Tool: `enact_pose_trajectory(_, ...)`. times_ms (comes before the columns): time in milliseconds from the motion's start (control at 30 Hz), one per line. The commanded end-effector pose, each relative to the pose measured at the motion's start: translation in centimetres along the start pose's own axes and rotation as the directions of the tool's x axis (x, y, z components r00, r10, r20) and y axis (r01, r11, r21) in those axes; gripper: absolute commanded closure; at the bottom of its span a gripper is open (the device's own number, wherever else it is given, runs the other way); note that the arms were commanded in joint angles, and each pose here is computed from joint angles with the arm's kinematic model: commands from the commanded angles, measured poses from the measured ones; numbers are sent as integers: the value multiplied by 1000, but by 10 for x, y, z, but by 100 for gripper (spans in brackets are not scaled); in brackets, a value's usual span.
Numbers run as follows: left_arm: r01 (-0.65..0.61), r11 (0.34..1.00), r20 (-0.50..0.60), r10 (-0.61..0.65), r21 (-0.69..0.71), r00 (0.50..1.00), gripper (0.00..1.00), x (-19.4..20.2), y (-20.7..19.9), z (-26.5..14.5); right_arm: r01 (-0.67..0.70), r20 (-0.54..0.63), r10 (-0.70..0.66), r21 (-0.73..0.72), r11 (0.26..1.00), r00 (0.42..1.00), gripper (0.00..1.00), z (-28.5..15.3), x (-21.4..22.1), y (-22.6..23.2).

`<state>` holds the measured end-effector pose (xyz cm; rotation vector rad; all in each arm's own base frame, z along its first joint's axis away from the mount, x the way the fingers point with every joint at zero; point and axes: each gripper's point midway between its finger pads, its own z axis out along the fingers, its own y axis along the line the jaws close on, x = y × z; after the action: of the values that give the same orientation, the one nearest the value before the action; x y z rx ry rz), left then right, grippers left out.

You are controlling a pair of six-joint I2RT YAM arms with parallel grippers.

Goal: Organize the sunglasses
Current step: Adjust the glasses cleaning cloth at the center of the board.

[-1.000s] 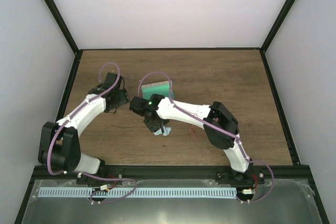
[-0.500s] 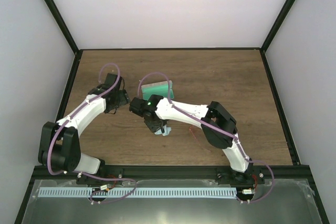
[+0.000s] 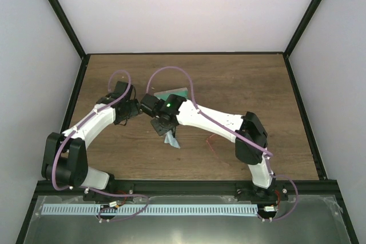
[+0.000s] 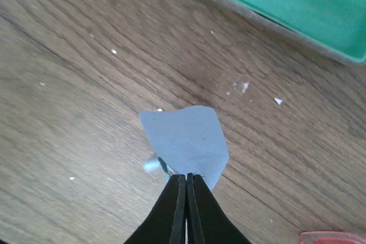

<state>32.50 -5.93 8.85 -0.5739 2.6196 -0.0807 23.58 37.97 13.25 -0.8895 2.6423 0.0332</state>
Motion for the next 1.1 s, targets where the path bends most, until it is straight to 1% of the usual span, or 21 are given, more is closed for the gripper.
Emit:
enact_pose_trajectory(0, 5, 1000, 17, -5, 10, 1000, 14, -3, 1, -5, -4, 97, 13, -89, 996, 995, 99, -32, -27, 13)
enact_pose_trajectory(100, 4, 1000, 17, -4, 8, 1000, 14, -2, 3, -5, 5, 122, 17, -172, 985, 992, 99, -45, -38, 25)
enact_pose_trajectory(167, 4, 1000, 14, -4, 7, 1000, 14, -1, 4, -5, -12, 113, 41, -246, 969, 993, 99, -50, -41, 30)
enact_pose_trajectory(233, 4, 1000, 11, -4, 7, 1000, 14, 0, 4, -4, -58, 88, 87, -284, 957, 992, 99, -46, -40, 21)
enact_pose_trajectory(300, 2, 1000, 12, -2, 7, 1000, 14, 0, 4, -3, -90, 72, 114, -282, 955, 991, 99, -38, -33, 7)
enact_pose_trajectory(467, -4, 1000, 0, 4, 15, 1000, 14, 1, 1, 1, -153, 16, 164, -271, 950, 986, 99, -14, -7, -28)
enact_pose_trajectory(633, -16, 1000, -22, 16, 21, 1000, 14, 2, -4, 10, -166, -87, 148, -272, 948, 985, 99, 12, 41, -30)
enact_pose_trajectory(700, -20, 999, -28, 21, 26, 999, 14, 1, -7, 12, -187, -147, 155, -238, 953, 977, 99, 26, 66, -35)
enact_pose_trajectory(733, -22, 999, -31, 23, 29, 999, 14, 1, -8, 12, -200, -162, 167, -217, 955, 973, 94, 30, 73, -39)
enact_pose_trajectory(800, -24, 999, -34, 25, 32, 999, 14, 1, -9, 13, -221, -159, 193, -185, 958, 968, 65, 30, 77, -45)
enact_pose_trajectory(833, -26, 999, -36, 27, 32, 999, 14, 1, -9, 14, -231, -145, 207, -169, 958, 967, 59, 27, 73, -49)
enact_pose_trajectory(900, -28, 999, -42, 30, 35, 999, 14, 2, -10, 15, -242, -117, 227, -139, 960, 967, 52, 21, 65, -55)
enact_pose_trajectory(933, -29, 999, -46, 31, 34, 998, 14, 3, -10, 16, -250, -107, 238, -117, 961, 965, 51, 18, 62, -59)
enact_pose_trajectory(1000, -31, 999, -49, 33, 38, 998, 14, 4, -10, 17, -263, -90, 257, -58, 963, 962, 50, 13, 55, -68)
enact_pose_trajectory(1067, -33, 999, -52, 35, 39, 998, 14, 5, -11, 18, -256, -75, 252, -42, 966, 965, 51, 11, 50, -70)
